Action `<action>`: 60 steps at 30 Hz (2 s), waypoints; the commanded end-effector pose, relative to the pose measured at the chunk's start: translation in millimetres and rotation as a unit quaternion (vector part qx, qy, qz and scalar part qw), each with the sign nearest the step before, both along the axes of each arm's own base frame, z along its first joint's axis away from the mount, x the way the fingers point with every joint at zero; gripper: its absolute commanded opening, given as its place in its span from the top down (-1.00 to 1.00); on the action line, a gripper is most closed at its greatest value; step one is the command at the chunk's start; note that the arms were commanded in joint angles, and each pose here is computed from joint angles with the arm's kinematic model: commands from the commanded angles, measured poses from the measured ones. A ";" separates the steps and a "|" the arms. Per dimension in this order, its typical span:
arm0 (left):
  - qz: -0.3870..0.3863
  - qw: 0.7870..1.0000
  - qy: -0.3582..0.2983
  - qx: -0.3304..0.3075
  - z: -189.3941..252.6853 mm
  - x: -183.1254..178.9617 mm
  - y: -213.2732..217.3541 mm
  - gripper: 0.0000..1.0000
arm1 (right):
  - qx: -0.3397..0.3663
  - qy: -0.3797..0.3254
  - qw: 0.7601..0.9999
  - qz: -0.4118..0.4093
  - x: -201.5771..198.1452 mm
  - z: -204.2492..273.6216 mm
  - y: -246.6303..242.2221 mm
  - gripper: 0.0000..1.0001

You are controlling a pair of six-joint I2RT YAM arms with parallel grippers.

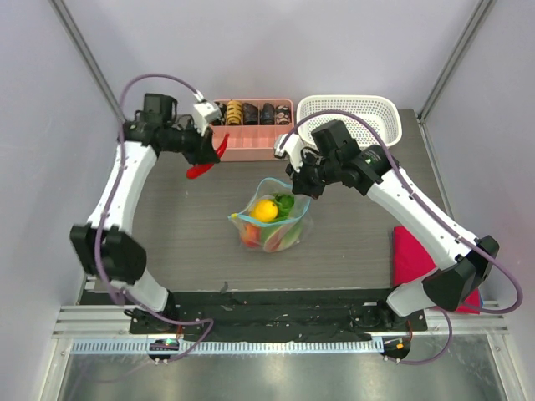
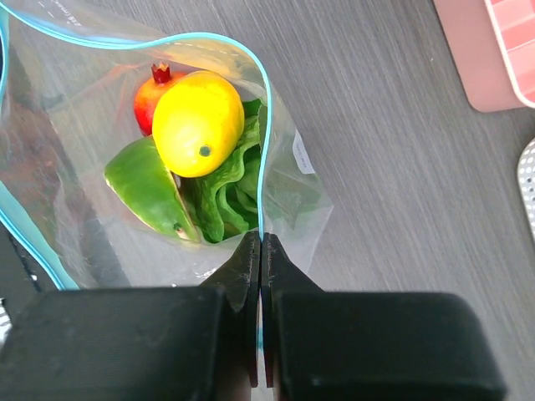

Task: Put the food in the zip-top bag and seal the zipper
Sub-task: Pick up the fake vegetable at the center of the board, then place the fake vegetable in the zipper food storage bag.

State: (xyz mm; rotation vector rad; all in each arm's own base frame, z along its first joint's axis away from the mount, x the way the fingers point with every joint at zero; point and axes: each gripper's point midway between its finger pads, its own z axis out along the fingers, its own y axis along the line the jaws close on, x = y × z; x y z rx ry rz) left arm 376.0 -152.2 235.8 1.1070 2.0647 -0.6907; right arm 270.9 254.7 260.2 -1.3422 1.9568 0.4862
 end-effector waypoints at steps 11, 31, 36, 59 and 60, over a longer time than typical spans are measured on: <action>0.205 0.911 -0.072 -0.350 180.6 -88.4 -67.3 0.99 | 0.087 0.122 0.986 -0.067 -7.5 16.5 16.1 0.98; 0.004 0.906 -0.266 -0.329 128.9 -129.4 -158.4 0.92 | 0.127 0.181 0.972 -0.077 -6.7 20.7 15.2 0.98; -0.053 0.928 -0.248 -0.272 96.5 -157.4 -149.0 0.79 | 0.132 0.189 0.969 -0.084 -1.1 22.2 12.5 0.98; 0.081 0.962 -0.223 -0.132 98.8 -152.7 -61.1 -0.52 | 0.122 0.149 0.979 -0.061 8.8 22.7 5.2 0.98; 0.044 0.969 -0.199 -0.137 91.2 -163.4 -55.9 -0.67 | 0.121 0.145 0.980 -0.057 8.8 23.2 5.0 0.98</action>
